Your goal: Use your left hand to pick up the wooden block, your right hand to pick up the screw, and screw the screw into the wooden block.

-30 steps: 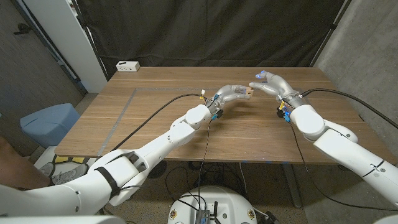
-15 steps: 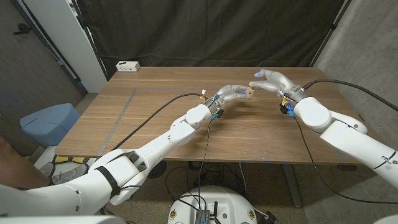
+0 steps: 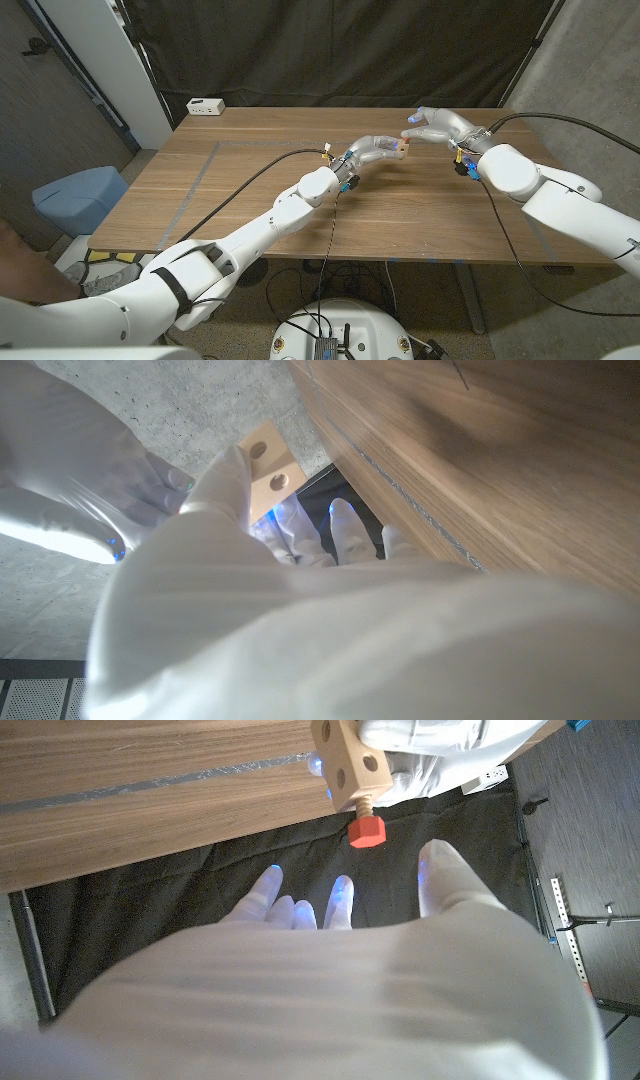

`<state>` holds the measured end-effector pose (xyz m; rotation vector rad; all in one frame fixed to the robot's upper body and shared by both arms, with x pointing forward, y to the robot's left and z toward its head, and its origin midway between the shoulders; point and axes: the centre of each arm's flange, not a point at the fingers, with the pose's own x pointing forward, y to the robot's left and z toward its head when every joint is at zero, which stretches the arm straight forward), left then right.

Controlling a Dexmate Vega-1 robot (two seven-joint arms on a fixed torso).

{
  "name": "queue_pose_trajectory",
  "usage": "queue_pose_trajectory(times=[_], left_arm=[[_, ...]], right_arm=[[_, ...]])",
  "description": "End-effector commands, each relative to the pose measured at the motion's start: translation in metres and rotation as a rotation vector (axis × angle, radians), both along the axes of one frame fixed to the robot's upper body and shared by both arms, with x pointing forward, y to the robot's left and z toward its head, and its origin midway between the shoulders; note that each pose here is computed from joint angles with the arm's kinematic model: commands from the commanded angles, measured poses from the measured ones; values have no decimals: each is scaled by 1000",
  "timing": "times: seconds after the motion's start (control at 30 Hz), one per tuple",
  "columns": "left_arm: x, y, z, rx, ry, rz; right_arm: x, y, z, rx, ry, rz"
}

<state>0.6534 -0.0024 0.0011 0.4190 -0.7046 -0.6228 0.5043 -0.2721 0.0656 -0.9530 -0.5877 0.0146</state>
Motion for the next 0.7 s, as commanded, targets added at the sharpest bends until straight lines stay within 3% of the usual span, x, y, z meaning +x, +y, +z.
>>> queue_pose_trajectory(times=[0.03,0.7], left_arm=[[0,1,-1,6,-3,-1],[0,-2,-2,7,-1,-4]], right_arm=[[-4,0,14,-89,36,-18],[-7,1,31,-209,118,-47]])
